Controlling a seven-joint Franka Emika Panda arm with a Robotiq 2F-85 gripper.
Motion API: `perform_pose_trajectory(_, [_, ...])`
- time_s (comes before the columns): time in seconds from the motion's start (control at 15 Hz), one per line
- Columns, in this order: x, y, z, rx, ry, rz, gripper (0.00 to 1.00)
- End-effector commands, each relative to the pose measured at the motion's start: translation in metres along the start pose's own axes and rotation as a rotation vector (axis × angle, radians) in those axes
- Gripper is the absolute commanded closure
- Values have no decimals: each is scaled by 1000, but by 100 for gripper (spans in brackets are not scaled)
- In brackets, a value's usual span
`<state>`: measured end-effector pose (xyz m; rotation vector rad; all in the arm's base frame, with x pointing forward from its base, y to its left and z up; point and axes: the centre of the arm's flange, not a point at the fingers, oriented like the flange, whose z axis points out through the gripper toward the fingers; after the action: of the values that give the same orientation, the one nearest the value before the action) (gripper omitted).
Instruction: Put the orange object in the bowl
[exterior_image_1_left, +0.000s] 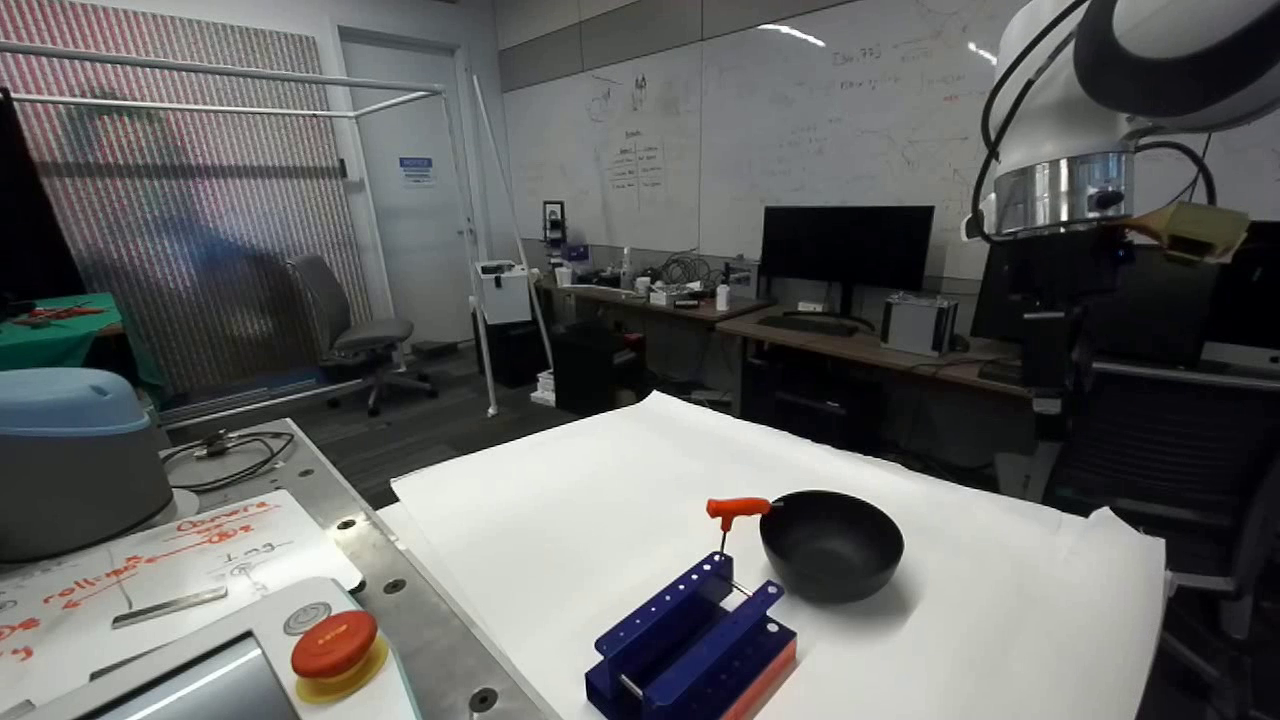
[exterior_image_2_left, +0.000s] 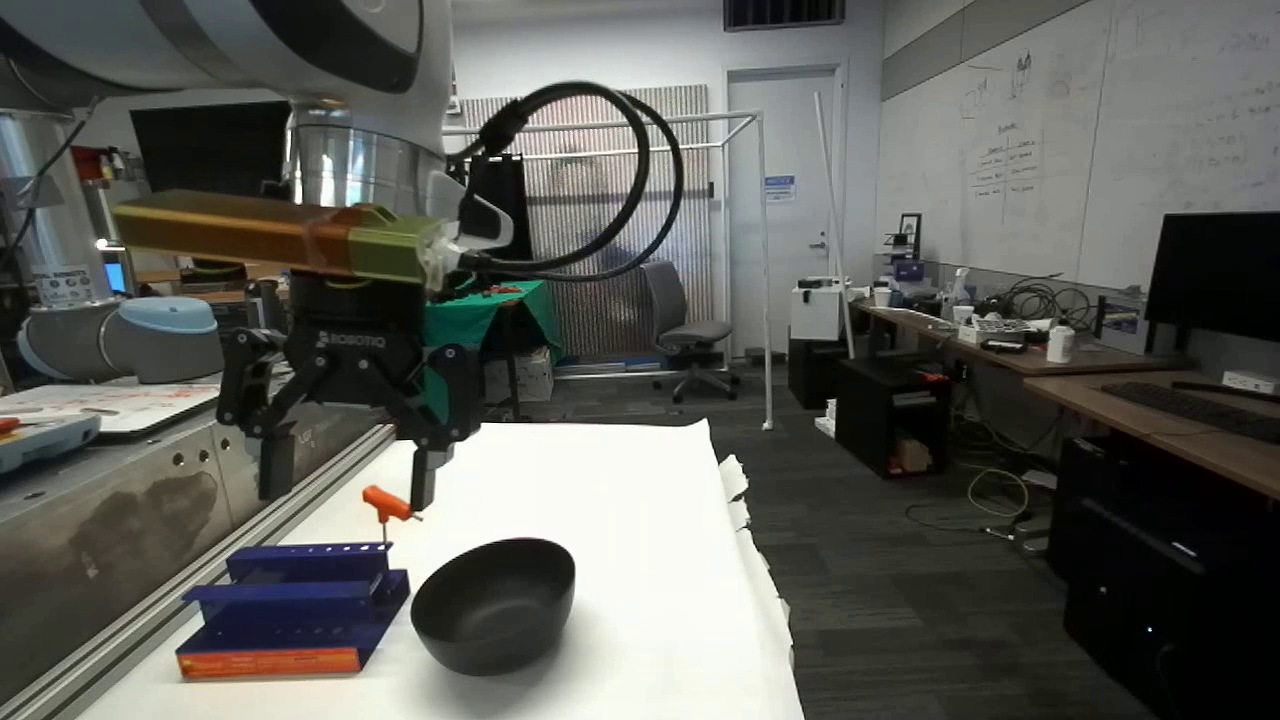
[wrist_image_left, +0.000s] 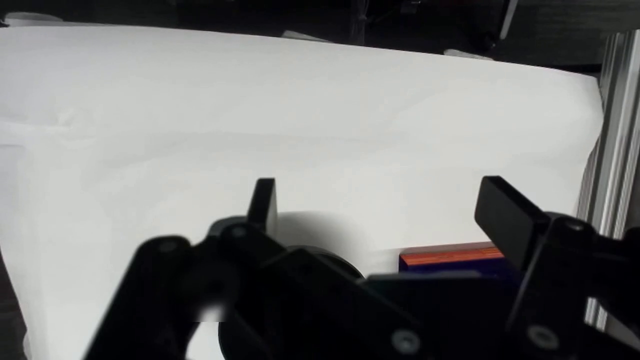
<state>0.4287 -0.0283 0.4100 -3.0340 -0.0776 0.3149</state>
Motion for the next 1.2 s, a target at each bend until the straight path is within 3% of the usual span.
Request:
perform_pose_trajectory(0.0, [64, -33, -6, -50, -44, -19, 0])
perform_pose_trajectory(0.13, [96, -57, 1, -78, -46, -83, 0])
perform_pose_trajectory(0.53, [190, -114, 40, -151, 63, -216, 0])
perform_pose_trajectory(0.87, [245, -126, 62, -171, 98, -281, 0])
perform_pose_trajectory(1.13, [268, -127, 83, -150, 72, -313, 0])
